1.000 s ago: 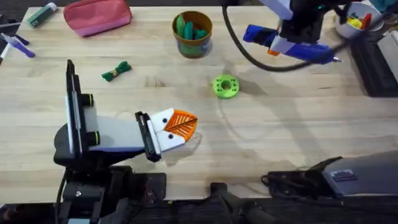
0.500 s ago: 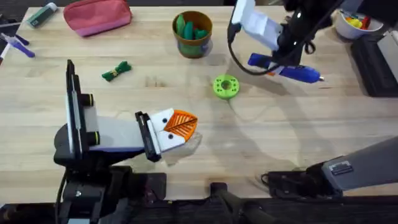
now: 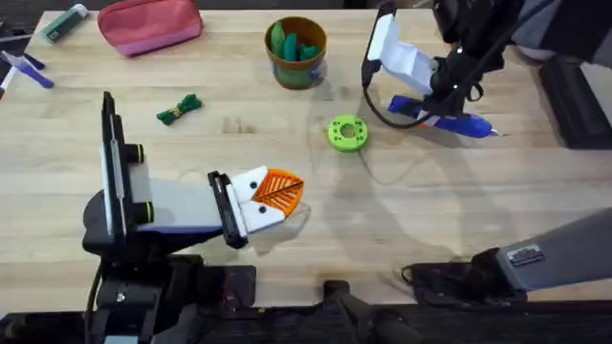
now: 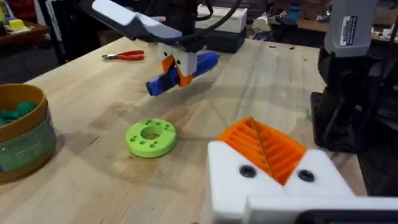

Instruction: Pick up the gripper from the table and insert it into the empty holder that is missing its gripper. Then pick up a screw, insert it into the mounting hole, and use the screwdriver to tighten it. Finally, clean up the table by picking up the vegetable and placing it into the bucket.

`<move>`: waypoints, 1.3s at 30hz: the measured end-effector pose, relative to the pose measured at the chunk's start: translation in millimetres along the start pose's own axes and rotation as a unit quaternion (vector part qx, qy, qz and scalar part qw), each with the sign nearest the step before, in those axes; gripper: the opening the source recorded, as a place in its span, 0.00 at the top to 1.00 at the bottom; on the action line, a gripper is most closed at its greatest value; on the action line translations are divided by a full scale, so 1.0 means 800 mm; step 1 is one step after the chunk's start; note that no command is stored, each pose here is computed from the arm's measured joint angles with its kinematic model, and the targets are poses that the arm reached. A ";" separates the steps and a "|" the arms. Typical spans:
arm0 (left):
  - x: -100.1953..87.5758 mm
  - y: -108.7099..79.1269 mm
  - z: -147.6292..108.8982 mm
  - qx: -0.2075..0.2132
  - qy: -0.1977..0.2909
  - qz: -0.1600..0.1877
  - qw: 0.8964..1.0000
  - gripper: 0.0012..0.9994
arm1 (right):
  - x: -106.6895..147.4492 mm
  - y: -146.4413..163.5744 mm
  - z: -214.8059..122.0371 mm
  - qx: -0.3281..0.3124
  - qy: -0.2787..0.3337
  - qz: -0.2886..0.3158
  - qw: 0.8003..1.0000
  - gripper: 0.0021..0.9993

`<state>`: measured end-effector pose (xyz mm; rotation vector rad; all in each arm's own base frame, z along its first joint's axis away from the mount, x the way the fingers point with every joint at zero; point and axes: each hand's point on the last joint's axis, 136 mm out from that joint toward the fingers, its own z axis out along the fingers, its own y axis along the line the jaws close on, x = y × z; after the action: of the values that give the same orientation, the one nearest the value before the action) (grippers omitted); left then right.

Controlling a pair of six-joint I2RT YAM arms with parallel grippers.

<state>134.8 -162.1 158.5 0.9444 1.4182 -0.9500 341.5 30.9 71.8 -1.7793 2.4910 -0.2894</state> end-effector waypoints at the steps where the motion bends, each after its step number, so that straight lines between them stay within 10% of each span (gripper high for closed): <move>1: 0.000 0.000 0.000 0.000 0.000 0.000 1.000 0.98 | 0.000 0.001 0.003 -0.003 0.001 -0.003 1.000 0.98; 7: 0.000 0.000 0.000 0.000 0.000 0.000 1.000 0.98 | -0.001 0.008 0.027 -0.026 0.013 -0.017 0.999 0.97; 15: 0.000 0.000 0.000 0.000 0.000 0.000 1.000 0.98 | 0.001 0.007 0.029 -0.024 0.016 -0.021 0.999 0.02; 27: 0.000 0.000 0.000 0.000 0.000 0.000 1.000 0.98 | -0.013 0.009 0.016 -0.017 -0.004 0.011 1.000 0.01; 38: 0.000 0.000 0.000 0.000 0.000 0.000 1.000 0.97 | -0.031 0.001 -0.116 0.100 -0.109 0.095 0.984 0.01; 39: 0.000 0.000 0.000 0.000 0.000 0.002 1.000 0.83 | -0.032 -0.001 -0.128 0.113 -0.121 0.106 0.980 0.01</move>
<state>134.9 -162.1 158.5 0.9459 1.4167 -0.9472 334.2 66.3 171.1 -1.3619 2.3419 -0.3060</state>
